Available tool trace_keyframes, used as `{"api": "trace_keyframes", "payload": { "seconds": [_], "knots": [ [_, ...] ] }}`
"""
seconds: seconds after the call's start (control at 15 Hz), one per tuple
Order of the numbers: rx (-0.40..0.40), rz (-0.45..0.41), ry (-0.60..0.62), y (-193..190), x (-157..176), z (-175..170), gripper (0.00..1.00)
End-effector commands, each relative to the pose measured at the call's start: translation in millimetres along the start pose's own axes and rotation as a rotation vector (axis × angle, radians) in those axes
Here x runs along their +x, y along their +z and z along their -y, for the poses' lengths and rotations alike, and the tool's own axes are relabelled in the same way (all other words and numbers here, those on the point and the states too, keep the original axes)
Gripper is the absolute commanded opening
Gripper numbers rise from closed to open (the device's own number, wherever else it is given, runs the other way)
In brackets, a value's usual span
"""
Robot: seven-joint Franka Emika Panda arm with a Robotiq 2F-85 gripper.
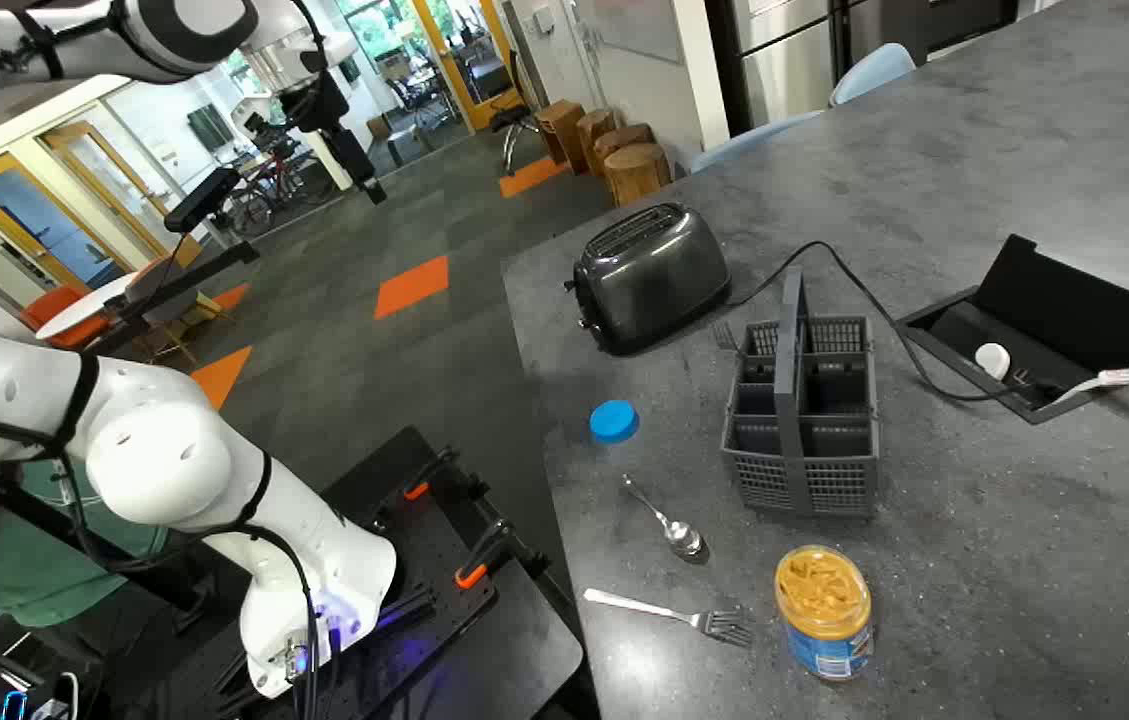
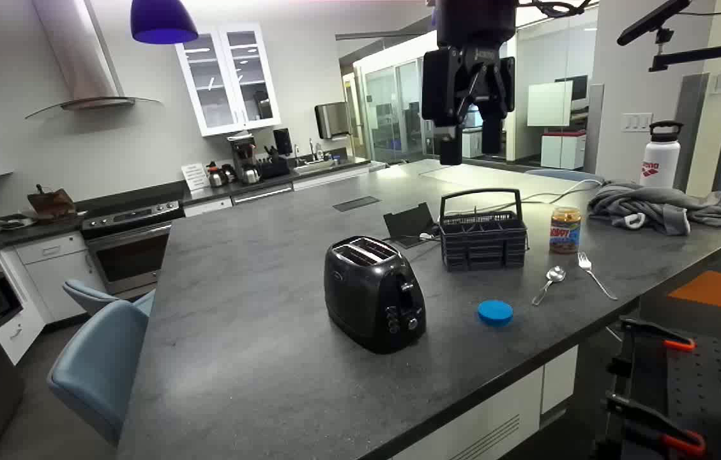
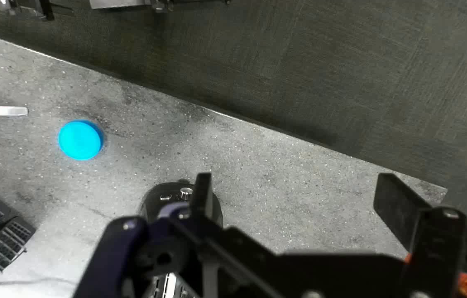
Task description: Push the lever on the black toaster downwards
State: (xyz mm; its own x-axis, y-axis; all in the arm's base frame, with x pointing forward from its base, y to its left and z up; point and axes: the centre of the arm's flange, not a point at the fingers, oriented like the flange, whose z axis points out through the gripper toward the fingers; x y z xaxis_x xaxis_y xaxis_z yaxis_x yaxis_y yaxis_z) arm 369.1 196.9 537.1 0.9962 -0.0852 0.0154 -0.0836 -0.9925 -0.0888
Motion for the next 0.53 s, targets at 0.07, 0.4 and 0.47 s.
{"api": "trace_keyframes", "payload": {
  "seconds": [0.07, 0.4, 0.47],
  "knots": [
    [0.0, 0.0, 0.0, 0, 0, 0, 1.0],
    [-0.022, -0.035, -0.003, 11, 20, -3, 1.0],
    [-0.025, -0.033, -0.008, 16, 29, -5, 1.0]
  ]
}}
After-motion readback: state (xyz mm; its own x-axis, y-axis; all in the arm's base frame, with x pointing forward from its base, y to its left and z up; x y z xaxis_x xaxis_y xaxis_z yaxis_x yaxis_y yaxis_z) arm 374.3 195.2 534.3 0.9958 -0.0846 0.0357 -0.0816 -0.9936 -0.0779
